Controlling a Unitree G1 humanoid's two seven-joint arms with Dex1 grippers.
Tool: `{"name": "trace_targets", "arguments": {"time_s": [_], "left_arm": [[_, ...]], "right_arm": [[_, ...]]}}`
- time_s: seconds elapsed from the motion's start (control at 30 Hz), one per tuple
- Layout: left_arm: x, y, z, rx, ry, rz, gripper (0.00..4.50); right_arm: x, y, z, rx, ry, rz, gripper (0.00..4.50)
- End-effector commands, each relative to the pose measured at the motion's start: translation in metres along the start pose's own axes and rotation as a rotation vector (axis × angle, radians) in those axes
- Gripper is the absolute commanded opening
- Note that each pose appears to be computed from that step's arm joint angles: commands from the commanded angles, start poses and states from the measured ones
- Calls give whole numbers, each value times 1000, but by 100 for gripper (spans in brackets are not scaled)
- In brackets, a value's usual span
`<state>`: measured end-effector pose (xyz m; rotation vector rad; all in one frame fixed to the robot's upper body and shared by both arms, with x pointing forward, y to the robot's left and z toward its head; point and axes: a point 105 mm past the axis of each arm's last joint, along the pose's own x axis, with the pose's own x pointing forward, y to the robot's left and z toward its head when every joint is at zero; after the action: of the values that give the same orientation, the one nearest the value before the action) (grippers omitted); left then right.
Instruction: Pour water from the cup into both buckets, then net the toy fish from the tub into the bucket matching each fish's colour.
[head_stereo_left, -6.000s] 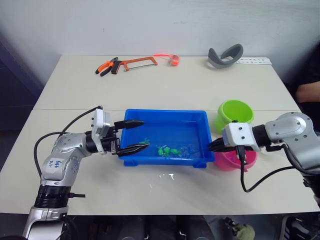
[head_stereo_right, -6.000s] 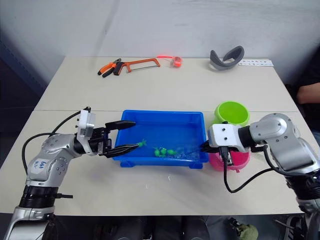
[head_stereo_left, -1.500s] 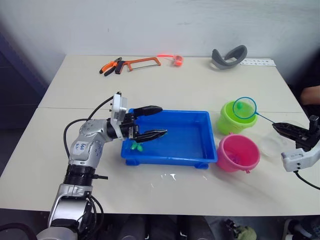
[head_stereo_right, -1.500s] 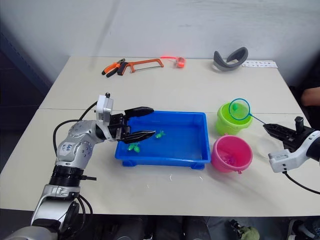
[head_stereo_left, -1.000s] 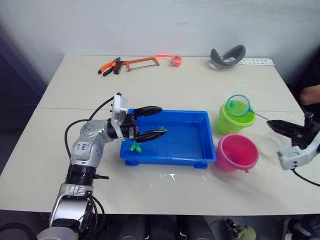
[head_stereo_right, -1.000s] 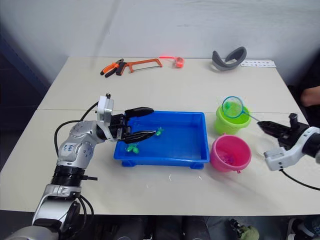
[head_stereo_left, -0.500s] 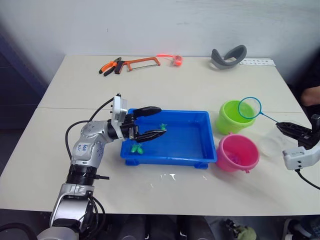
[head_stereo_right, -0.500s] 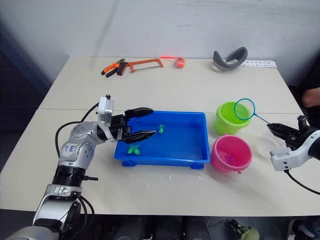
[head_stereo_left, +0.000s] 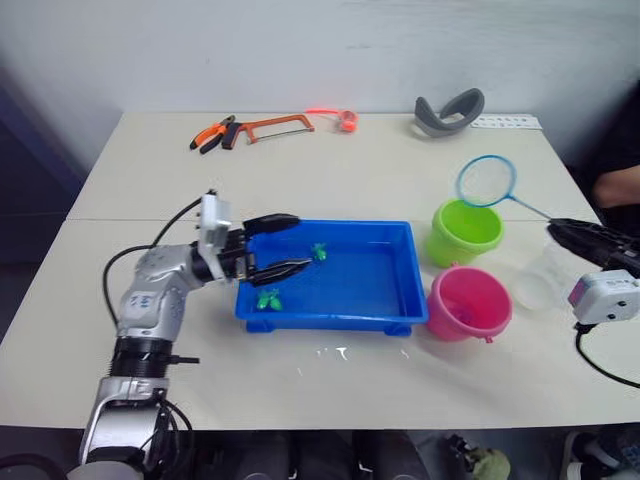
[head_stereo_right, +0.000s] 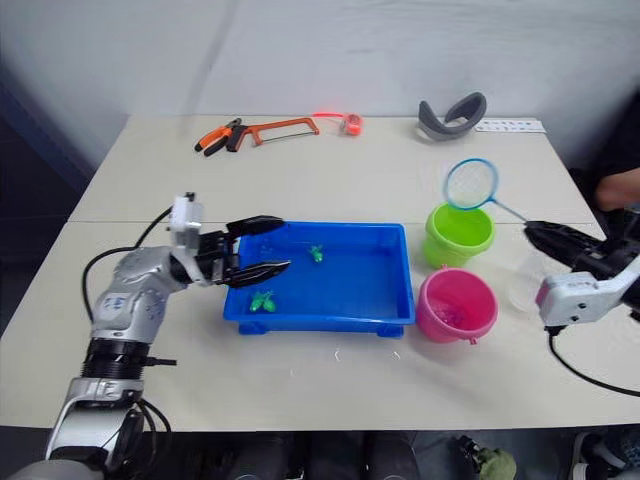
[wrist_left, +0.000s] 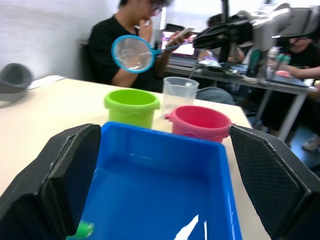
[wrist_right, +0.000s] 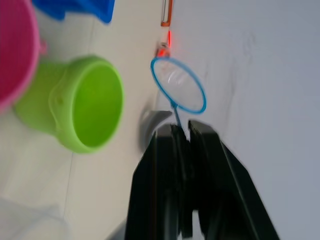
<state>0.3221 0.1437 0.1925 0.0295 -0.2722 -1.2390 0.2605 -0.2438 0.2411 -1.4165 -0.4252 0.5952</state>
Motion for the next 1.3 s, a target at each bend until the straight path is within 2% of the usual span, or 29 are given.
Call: {"name": "trace_targets", "arguments": {"time_s": [0.03, 0.17, 0.33, 0.6, 0.73, 0.97, 1.1, 1.3], "left_arm": [[-35, 8, 12, 130, 27, 106, 445], [-71, 6, 14, 127, 111, 163, 445], [-100, -5, 15, 90, 197, 191, 445], [-109, -20, 21, 18, 243, 186, 445], [-104, -23, 19, 16, 270, 178, 445], [-96, -20, 12, 31, 303, 170, 445], [-94, -19, 13, 32, 296, 166, 445], [-91, -16, 13, 30, 286, 165, 445]], "right_arm": [[18, -1, 36, 295, -153, 66, 0], [35, 19, 57, 478, -197, 250, 0], [53, 43, 56, 557, -139, 390, 0], [75, 76, 46, 625, -40, 549, 0], [100, 87, 44, 633, -38, 521, 0], [139, 87, 45, 611, -78, 416, 0], [145, 85, 48, 632, -106, 374, 0], [140, 80, 60, 588, -191, 277, 0]]}}
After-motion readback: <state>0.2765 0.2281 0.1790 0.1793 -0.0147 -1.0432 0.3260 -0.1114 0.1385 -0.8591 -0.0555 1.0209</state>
